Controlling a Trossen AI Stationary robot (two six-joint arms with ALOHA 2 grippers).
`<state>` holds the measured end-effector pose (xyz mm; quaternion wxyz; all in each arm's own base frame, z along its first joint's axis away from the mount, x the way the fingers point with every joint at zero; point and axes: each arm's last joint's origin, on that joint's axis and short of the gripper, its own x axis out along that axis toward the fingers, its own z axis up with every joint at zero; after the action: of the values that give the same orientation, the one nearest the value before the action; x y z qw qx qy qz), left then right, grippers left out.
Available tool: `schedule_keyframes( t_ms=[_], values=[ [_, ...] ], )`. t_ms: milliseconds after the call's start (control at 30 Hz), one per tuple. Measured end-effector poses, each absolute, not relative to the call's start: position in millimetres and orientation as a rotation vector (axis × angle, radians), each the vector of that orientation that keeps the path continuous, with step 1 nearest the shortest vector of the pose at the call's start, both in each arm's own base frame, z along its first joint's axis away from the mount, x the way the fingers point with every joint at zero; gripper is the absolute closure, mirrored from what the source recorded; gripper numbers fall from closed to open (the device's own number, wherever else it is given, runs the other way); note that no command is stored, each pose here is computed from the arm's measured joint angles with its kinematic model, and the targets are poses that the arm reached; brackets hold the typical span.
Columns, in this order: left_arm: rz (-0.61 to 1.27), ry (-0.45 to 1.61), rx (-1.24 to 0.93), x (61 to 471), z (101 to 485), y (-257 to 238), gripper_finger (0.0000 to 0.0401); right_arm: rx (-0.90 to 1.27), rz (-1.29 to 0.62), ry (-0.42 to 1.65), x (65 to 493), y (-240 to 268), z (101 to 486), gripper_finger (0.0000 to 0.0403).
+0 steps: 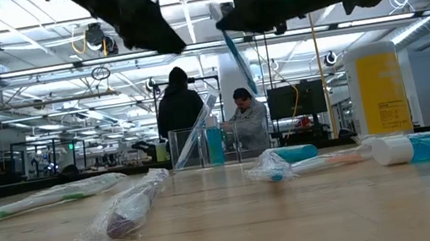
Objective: Pick & Place toothbrushing station
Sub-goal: Put the blue toothbrush into the transparent organizer
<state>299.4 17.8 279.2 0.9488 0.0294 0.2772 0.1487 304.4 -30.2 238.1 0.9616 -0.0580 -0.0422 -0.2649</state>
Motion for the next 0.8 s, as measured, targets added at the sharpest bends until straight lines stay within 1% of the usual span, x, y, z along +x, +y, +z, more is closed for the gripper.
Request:
schedule_keyframes(
  t_ms=[100,300,433,567,800],
  values=[
    [0.327,0.506,0.065,286.9,296.5,18.0,0.0226,-0.113,-0.556,-0.125,306.3,-36.1,237.2,0.0392],
    [0.374,0.433,0.066,270.9,316.4,18.8,0.0226,-0.093,-0.606,-0.082,313.8,-54.3,215.5,0.0392],
    [0.377,0.435,0.066,269.4,316.9,18.8,0.0226,-0.03,-0.637,-0.089,319.5,-66.3,197.0,0.0392],
    [0.377,0.486,0.067,268.7,311.5,18.8,0.0226,-0.004,-0.668,-0.027,322.8,-74.3,176.8,0.0392],
    [0.386,0.515,0.057,267.5,308.6,20.3,0.0226,0.093,-0.869,-0.023,319.8,-79.7,167.8,0.0392]
  ],
)
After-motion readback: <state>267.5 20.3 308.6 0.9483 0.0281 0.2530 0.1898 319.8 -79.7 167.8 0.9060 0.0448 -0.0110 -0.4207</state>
